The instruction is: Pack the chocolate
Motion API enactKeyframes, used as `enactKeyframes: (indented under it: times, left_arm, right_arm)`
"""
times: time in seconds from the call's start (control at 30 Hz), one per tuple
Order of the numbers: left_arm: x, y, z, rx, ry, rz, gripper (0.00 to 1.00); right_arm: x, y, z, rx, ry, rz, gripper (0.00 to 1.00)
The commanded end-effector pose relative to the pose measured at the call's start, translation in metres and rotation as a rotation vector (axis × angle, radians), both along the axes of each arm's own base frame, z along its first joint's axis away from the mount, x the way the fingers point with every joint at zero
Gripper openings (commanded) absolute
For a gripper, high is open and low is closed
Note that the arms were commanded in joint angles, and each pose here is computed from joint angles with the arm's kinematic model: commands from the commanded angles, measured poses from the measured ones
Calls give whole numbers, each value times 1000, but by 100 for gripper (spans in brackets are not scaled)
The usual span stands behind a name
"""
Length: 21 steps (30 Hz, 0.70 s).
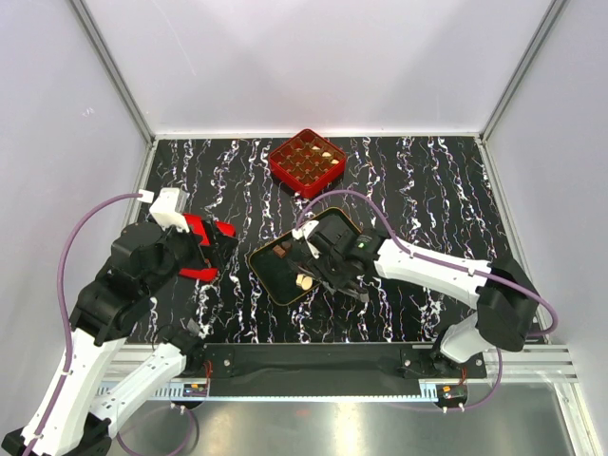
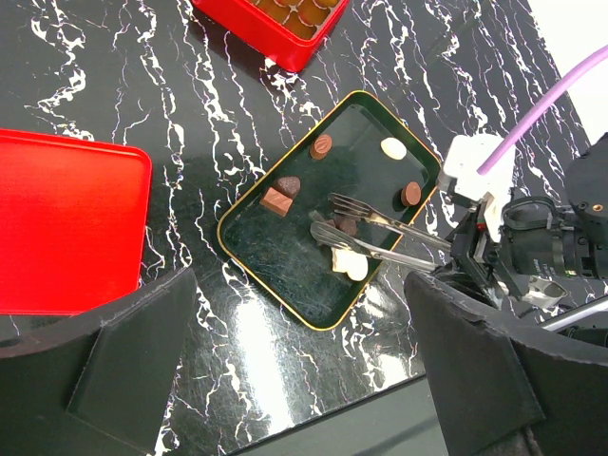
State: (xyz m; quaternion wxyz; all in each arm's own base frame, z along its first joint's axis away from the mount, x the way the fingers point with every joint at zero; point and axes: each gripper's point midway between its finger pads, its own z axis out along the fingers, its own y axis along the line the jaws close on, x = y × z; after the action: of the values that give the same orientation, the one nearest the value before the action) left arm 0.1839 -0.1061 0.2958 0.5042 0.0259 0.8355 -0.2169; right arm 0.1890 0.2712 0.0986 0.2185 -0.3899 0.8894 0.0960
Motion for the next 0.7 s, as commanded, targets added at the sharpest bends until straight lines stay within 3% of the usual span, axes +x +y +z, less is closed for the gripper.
enactKeyframes:
  times: [0.0,0.27,0.5,0.67]
  left_arm:
    - [6,1,9,-15,-37,19,99]
    - [6,-1,12,-28,-44,16,99]
    - [6,1,12,-21,-49,17,99]
    - [7,2,12,-13,-51,20,99]
  right_arm:
    - [13,12,18,16,-68,8,54]
    - [14,17,30,-32,-63,49,53]
    - [9,9,11,-139,-11,74,52]
    - [10,10,10,-140,-13,73,49]
